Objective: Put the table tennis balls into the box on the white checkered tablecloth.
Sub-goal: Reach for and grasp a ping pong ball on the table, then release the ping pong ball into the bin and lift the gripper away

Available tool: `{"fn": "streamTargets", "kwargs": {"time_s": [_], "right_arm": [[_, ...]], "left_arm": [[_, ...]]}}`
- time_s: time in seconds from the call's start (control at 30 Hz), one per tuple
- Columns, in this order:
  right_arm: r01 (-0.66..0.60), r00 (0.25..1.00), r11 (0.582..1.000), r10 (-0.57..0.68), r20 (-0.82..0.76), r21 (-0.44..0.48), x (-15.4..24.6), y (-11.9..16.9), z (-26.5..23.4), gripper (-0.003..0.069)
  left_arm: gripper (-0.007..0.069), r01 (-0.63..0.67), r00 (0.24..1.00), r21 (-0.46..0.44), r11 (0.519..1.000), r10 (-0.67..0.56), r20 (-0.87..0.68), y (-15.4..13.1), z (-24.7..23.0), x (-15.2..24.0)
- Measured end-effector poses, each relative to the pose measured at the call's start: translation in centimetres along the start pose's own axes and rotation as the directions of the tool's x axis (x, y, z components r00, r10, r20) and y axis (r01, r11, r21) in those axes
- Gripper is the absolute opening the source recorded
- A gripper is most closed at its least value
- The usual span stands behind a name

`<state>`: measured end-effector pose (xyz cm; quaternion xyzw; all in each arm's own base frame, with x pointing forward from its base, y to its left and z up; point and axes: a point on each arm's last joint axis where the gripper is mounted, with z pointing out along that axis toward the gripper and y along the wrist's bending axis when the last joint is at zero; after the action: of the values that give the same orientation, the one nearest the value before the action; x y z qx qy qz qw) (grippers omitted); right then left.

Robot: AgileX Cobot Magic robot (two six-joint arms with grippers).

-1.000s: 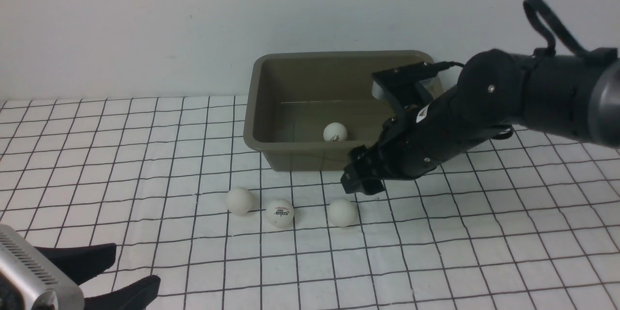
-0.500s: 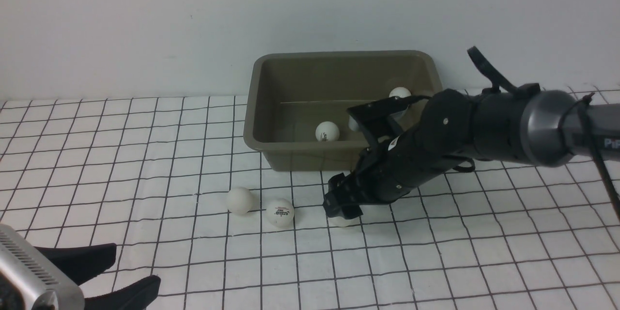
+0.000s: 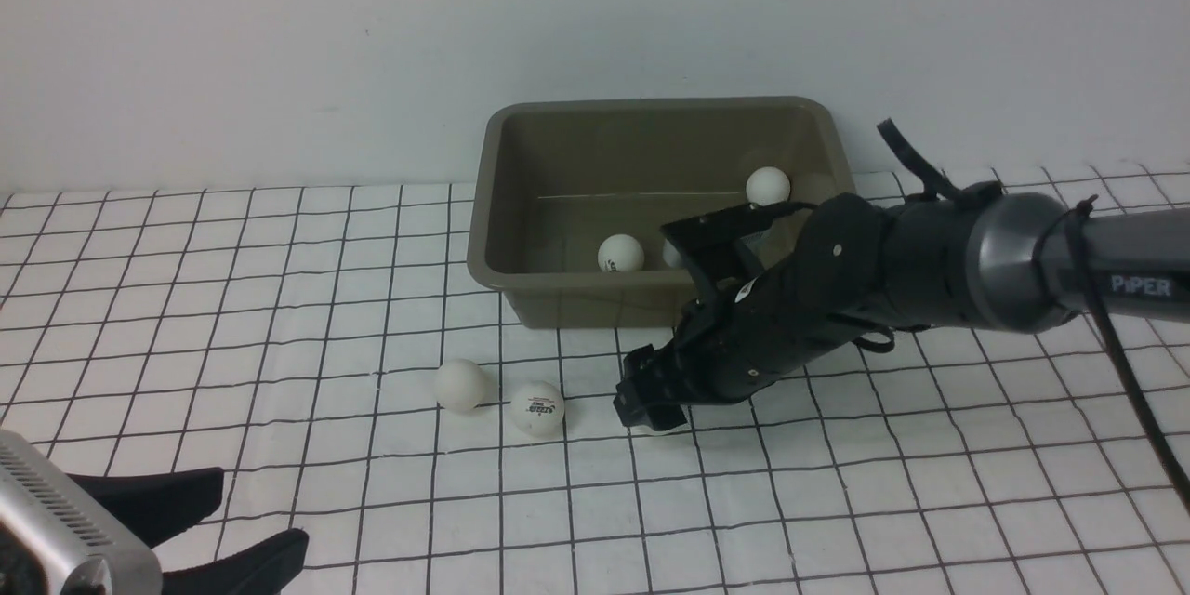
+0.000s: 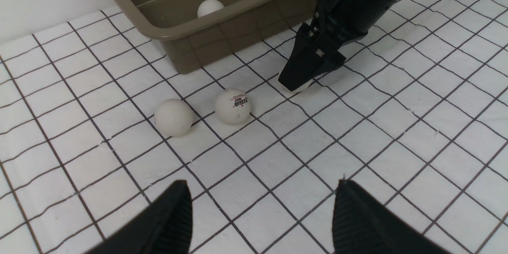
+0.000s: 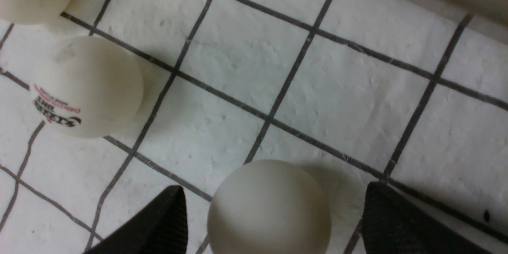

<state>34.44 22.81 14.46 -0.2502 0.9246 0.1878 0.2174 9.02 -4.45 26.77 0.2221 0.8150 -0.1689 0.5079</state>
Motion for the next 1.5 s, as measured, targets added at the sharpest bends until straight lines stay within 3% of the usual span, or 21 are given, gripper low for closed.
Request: {"fn": "streamTargets", "kwargs": {"time_s": [0.2, 0.37, 0.73, 0.9, 1.03, 1.33, 1.4, 1.5], "right_arm": [[-0.009, 1.0, 1.0, 0.009, -0.004, 0.0, 0.1, -0.1, 0.4, 0.0488], [-0.003, 1.0, 1.0, 0.003, 0.003, 0.006, 0.1, -0.1, 0.3, 0.035], [0.179, 0.982, 0.984, -0.179, -0.053, -0.004, -0.6, 1.5, -5.9, 0.036], [0.256, 0.951, 0.963, -0.267, 0.157, 0.088, -2.8, 2.4, -11.7, 0.036], [0.216, 0.926, 0.963, -0.254, 0.279, 0.162, -5.1, 0.7, -11.8, 0.036], [0.225, 0.922, 0.945, -0.285, 0.262, 0.238, -7.1, -4.7, -7.4, 0.0361], [0.211, 0.924, 0.948, -0.273, 0.267, 0.239, -7.2, -5.2, -7.0, 0.0393], [0.193, 0.914, 0.944, -0.272, 0.301, 0.268, -7.7, -5.9, -7.1, 0.0536]], "left_arm": [[0.0429, 0.0, 1.0, 0.0, 1.0, 0.0, 0.0, 0.0, 0.0, 0.0], [0.0429, 0.0, 1.0, 0.0, 1.0, 0.0, 0.0, 0.0, 0.0, 0.0], [0.0429, 0.0, 1.0, 0.006, 1.0, 0.0, -0.004, -0.1, 0.0, 0.0], [0.0429, 0.0, 1.0, 0.019, 1.0, 0.0, -0.011, -0.2, 0.0, 0.1], [0.0429, 0.0, 1.0, 0.022, 1.0, 0.0, -0.013, -0.2, 0.0, 0.1], [0.0429, -0.001, 1.0, 0.022, 1.0, 0.001, -0.013, -0.2, 0.0, 0.1], [0.0429, -0.001, 1.0, 0.022, 1.0, 0.001, -0.013, -0.2, 0.0, 0.1], [0.0429, -0.002, 1.0, 0.021, 1.0, 0.002, -0.013, -0.2, 0.0, 0.1]]}}
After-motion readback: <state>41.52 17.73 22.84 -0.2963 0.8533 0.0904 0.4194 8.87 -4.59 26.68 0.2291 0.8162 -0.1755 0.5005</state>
